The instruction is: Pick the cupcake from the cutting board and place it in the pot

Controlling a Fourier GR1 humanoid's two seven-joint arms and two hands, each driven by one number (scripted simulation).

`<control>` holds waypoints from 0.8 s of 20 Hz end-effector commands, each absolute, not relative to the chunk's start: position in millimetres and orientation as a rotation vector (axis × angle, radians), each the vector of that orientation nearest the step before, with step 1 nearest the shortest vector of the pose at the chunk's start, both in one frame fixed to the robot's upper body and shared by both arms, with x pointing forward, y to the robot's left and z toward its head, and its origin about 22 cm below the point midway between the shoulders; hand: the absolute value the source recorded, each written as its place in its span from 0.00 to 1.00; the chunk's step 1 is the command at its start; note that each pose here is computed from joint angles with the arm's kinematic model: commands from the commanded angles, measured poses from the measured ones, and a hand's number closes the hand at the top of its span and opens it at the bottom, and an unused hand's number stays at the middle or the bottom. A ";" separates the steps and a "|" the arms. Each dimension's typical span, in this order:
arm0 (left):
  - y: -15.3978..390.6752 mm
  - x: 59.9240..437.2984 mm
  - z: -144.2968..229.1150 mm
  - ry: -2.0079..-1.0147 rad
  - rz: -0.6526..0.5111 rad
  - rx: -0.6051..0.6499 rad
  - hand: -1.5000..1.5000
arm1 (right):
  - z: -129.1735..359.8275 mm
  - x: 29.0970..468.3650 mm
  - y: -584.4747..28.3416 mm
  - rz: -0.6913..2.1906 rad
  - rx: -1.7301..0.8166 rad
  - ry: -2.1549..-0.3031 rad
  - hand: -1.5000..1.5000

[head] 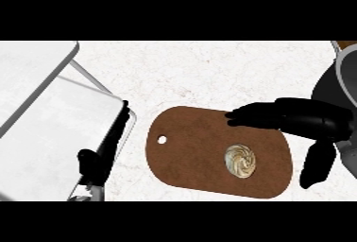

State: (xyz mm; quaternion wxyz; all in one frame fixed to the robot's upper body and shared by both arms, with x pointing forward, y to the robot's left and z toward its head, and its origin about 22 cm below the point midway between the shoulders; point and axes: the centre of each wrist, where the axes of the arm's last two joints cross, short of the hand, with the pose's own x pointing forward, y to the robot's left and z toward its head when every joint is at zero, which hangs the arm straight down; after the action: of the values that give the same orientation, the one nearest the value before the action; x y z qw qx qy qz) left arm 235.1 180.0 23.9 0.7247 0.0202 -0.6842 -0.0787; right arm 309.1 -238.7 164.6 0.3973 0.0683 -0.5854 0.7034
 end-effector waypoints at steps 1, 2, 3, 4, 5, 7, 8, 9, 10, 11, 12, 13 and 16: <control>230.2 262.4 72.4 -1.632 0.047 0.163 0.50 | 161.3 307.3 -223.4 1.866 0.181 -1.400 0.00; 236.3 264.4 75.9 -1.640 0.038 0.179 0.50 | 148.8 310.5 -216.2 1.834 0.186 -1.411 0.00; 234.9 267.2 74.8 -1.632 0.022 0.162 0.50 | 147.3 311.9 -204.5 1.846 0.178 -1.410 0.00; 232.2 265.9 71.5 -1.629 0.050 0.154 0.50 | 151.4 310.7 -214.8 1.856 0.215 -1.406 0.00; 237.4 261.5 79.3 -1.640 0.056 0.173 0.50 | 153.3 305.7 -216.8 1.862 0.200 -1.402 0.00; 239.7 265.9 73.3 -1.631 0.060 0.177 0.50 | 134.8 302.6 -206.3 1.872 0.182 -1.400 0.00; 246.5 260.1 77.4 -1.642 0.059 0.185 0.50 | 137.1 307.4 -212.2 1.872 0.151 -1.370 0.00; 247.2 255.7 68.5 -1.624 0.045 0.182 0.50 | 126.6 296.1 -200.8 1.885 0.150 -1.371 0.00; 240.4 264.5 74.4 -1.634 0.065 0.176 0.50 | 133.9 300.6 -203.7 1.889 0.114 -1.368 0.00; 245.9 265.2 72.6 -1.634 0.071 0.192 0.50 | 124.0 298.0 -197.4 1.901 0.079 -1.361 0.00; 245.9 264.9 76.4 -1.641 0.068 0.194 0.50 | 123.3 299.3 -194.6 1.897 0.057 -1.338 0.00; 251.2 261.3 73.4 -1.616 0.052 0.169 0.50 | 132.3 300.4 -202.8 1.902 0.046 -1.359 0.00; 249.9 264.0 73.5 -1.649 0.059 0.191 0.50 | 105.3 298.0 -199.7 1.880 0.041 -1.344 0.00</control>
State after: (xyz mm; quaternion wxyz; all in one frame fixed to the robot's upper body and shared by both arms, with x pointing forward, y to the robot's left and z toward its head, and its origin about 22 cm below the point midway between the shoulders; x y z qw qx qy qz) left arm 231.5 190.2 15.9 0.7401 0.0139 -0.6723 0.0013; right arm 302.0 -199.3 123.7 0.3988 0.0264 -0.5360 0.7436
